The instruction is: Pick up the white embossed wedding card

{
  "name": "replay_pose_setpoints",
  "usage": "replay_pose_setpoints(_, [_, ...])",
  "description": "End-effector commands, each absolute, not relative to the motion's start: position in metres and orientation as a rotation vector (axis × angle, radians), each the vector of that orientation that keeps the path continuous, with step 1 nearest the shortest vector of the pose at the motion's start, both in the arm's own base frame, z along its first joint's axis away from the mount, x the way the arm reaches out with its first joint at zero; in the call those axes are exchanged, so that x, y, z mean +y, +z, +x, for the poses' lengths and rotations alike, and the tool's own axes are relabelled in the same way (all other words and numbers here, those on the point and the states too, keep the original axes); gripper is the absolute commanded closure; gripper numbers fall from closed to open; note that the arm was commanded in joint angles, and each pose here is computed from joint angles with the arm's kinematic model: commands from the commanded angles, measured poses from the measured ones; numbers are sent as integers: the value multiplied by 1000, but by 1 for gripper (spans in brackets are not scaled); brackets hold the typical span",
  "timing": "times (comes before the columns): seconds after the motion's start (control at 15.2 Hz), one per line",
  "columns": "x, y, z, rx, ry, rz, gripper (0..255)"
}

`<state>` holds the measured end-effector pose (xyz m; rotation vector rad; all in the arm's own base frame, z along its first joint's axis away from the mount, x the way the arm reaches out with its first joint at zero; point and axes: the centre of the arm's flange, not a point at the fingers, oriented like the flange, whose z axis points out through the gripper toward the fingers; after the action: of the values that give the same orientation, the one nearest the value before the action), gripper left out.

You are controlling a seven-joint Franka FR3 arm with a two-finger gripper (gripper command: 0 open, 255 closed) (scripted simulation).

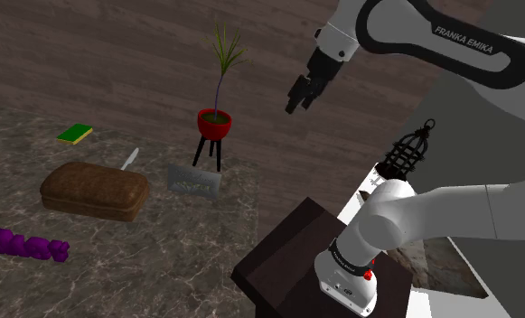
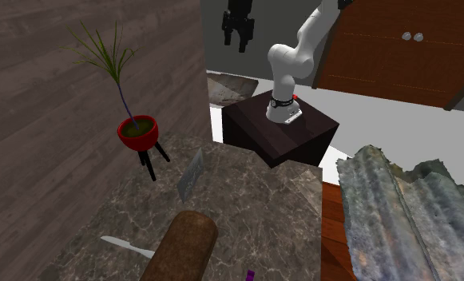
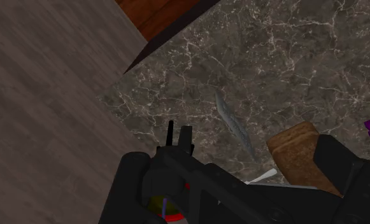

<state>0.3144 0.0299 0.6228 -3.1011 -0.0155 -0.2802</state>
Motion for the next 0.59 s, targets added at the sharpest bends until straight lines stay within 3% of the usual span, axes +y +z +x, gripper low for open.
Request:
replay_pose_setpoints(0.0, [30, 623, 314, -15, -280, -3101, 0])
replay_pose_setpoints(0.53, [30, 553, 393, -278, -291, -3067, 0])
